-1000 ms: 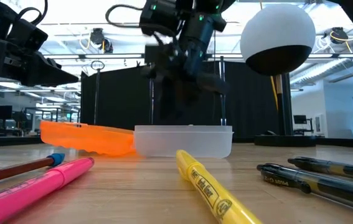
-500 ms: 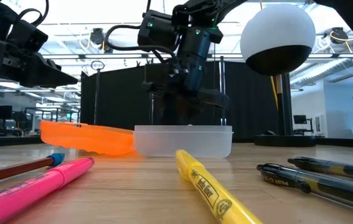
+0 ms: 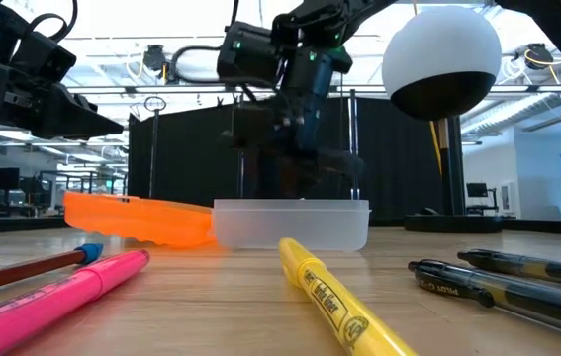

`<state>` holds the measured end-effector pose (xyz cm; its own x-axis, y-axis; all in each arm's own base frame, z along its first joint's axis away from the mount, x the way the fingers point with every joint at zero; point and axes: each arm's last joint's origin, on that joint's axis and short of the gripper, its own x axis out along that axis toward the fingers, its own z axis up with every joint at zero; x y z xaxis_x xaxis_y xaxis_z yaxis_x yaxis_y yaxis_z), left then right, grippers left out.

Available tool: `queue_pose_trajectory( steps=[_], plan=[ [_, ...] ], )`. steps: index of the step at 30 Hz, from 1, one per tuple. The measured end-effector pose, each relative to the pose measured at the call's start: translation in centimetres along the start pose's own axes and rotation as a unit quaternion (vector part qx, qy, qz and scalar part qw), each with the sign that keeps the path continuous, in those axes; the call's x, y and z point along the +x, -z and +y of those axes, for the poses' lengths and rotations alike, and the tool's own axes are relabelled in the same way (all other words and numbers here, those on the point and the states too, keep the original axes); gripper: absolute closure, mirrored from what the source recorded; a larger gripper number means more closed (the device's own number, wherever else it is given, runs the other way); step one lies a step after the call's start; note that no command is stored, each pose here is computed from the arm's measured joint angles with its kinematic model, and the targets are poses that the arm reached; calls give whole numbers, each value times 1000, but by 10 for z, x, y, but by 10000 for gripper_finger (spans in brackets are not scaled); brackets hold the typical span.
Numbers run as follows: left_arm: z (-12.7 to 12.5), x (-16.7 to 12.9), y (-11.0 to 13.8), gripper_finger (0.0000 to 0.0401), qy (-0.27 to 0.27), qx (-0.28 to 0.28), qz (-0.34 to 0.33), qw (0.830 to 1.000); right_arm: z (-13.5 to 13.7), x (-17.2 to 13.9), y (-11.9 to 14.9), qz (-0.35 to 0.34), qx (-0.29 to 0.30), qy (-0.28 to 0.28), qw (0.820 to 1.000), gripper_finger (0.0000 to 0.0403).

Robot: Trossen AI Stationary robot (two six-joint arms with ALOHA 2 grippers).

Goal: Pick & place school supplies into a supply box
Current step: Put the pink pencil into the supply box

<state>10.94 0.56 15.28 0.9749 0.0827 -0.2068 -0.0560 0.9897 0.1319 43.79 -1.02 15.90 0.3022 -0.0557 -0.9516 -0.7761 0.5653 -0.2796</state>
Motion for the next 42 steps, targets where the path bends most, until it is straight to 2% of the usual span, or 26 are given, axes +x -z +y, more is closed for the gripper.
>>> queue_pose_trajectory(
  steps=[5,11,14,18,20,29,37,42],
  plan=[
    [0,0,0,370,0,2,0,1000,2,14,0,3,-17,-4,1000,310],
    [0,0,0,370,0,3,3,1000,2,17,0,2,-18,-3,1000,315],
    [0,0,0,370,0,4,3,1000,2,16,0,4,-20,-4,1000,336],
    [0,0,0,370,0,4,3,1000,3,14,0,6,-29,-5,1000,385],
    [0,0,0,370,0,4,3,1000,3,14,0,12,-32,0,999,390],
    [0,0,1,370,0,1,3,1000,10,11,-10,92,-138,40,985,391],
    [0,0,1,370,0,-2,3,1000,9,-11,-12,81,-157,53,983,391],
    [0,0,1,370,0,-5,3,1000,8,-23,-14,28,-201,41,978,391]
  ],
)
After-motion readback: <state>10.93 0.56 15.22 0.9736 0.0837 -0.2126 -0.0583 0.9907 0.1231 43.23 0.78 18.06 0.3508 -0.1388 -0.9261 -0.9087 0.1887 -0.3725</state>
